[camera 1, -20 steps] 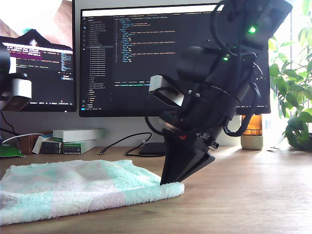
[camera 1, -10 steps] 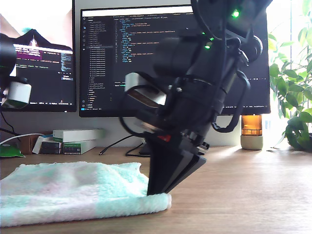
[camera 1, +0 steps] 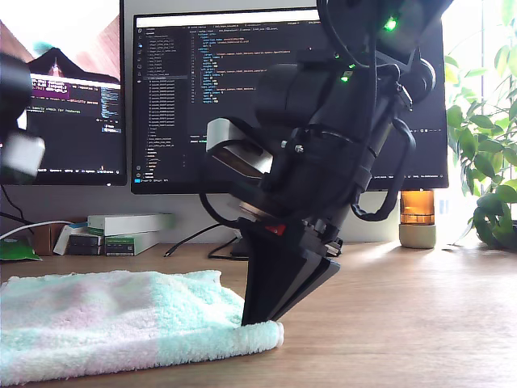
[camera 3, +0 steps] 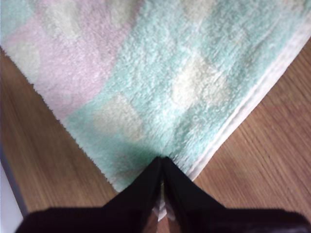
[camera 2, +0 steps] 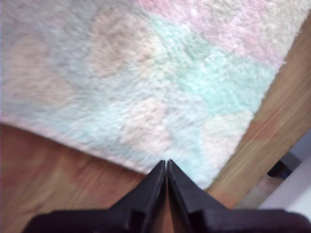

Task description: Fold the tea towel to a neat square and place it to the right

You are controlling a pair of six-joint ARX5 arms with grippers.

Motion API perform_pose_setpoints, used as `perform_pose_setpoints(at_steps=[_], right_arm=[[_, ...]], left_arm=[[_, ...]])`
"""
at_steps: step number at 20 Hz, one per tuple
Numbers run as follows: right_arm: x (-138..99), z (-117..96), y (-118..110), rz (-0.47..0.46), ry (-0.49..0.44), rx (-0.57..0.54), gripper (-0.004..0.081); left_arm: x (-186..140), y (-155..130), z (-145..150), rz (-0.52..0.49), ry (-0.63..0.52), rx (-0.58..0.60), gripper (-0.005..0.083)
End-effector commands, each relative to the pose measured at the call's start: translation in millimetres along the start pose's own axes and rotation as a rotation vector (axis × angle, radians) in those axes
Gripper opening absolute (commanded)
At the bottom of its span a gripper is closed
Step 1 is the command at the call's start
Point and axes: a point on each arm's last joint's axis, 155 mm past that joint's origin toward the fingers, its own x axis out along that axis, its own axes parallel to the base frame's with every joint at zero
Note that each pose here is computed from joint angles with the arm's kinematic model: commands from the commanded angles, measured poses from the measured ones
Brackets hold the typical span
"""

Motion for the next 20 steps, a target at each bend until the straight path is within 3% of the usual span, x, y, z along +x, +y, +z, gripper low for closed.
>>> perform_pose_setpoints(at_steps=[1,7,11,16,20], right_arm=[[-1,-7,0,-0.009,-0.004,-0.002,-0.0012],[-31,22,4,-0.041,-0.127,-0.060,-0.0012],[-44,29,2,-0.082,-0.156,-0.143,-0.0012],[-40,21,4,-0.082,-0.141,-0.243,-0.0012],[-37,1,13,-0.071,-0.164,-0.337,-0.0012]], left_arm=[[-11,1,9,0.021,-0.072,0.007,-0.0021],[-52,-5,35,0.047,-0.304,0.034,-0.0021],[-79,-10,42,0.080,-0.429,0.056,-0.0021],[-100,-19,38,0.116,-0.537,0.100,-0.0021],[-90,-30,18,0.114,-0.515,0.164,-0.0021]])
